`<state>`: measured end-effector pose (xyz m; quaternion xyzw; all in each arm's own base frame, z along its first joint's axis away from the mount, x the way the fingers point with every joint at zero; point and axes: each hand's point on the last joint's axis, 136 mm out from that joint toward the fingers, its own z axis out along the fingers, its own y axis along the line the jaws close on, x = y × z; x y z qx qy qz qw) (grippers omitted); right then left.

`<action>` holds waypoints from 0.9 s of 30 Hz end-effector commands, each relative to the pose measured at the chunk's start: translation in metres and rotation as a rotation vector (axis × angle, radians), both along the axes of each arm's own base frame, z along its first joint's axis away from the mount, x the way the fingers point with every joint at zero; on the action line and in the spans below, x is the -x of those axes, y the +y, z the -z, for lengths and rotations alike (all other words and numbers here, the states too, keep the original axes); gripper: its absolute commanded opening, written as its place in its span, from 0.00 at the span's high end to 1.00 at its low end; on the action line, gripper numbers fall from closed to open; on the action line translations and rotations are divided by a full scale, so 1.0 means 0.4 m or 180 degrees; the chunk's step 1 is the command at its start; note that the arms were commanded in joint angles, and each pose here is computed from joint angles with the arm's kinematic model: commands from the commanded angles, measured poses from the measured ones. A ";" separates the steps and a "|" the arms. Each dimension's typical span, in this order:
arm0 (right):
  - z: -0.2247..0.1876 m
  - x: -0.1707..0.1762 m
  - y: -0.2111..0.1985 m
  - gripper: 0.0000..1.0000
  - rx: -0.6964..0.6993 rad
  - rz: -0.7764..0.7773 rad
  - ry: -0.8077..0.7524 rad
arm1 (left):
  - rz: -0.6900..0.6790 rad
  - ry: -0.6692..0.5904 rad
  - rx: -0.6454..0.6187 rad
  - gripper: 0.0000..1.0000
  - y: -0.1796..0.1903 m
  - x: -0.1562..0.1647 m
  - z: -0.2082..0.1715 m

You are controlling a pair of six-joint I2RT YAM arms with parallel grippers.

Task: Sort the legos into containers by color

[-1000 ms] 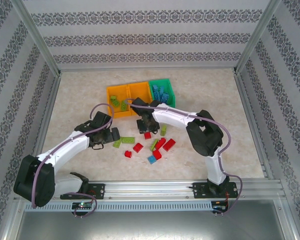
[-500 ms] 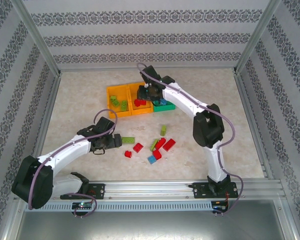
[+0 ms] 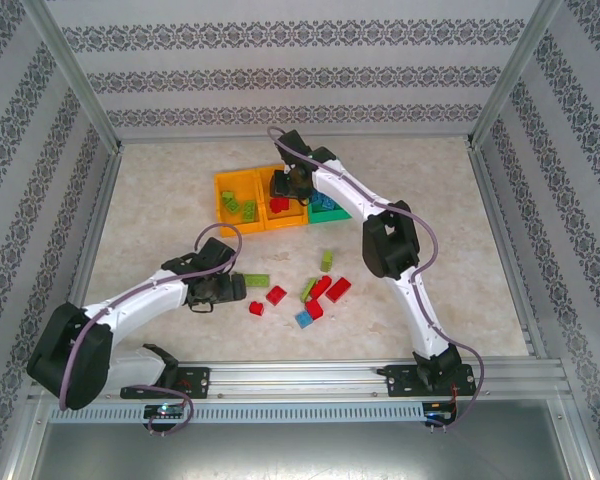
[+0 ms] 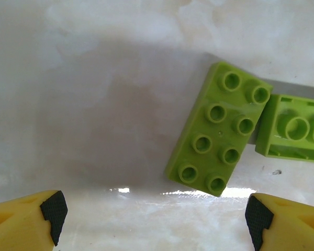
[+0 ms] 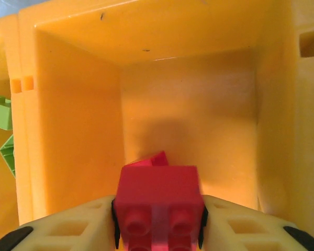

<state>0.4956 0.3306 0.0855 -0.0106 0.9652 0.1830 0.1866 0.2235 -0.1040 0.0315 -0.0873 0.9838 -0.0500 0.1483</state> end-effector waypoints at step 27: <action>-0.208 0.093 0.002 0.33 -0.0487 -0.0105 -0.0250 | 0.0557 0.0290 -0.0303 0.37 -0.055 -0.067 0.076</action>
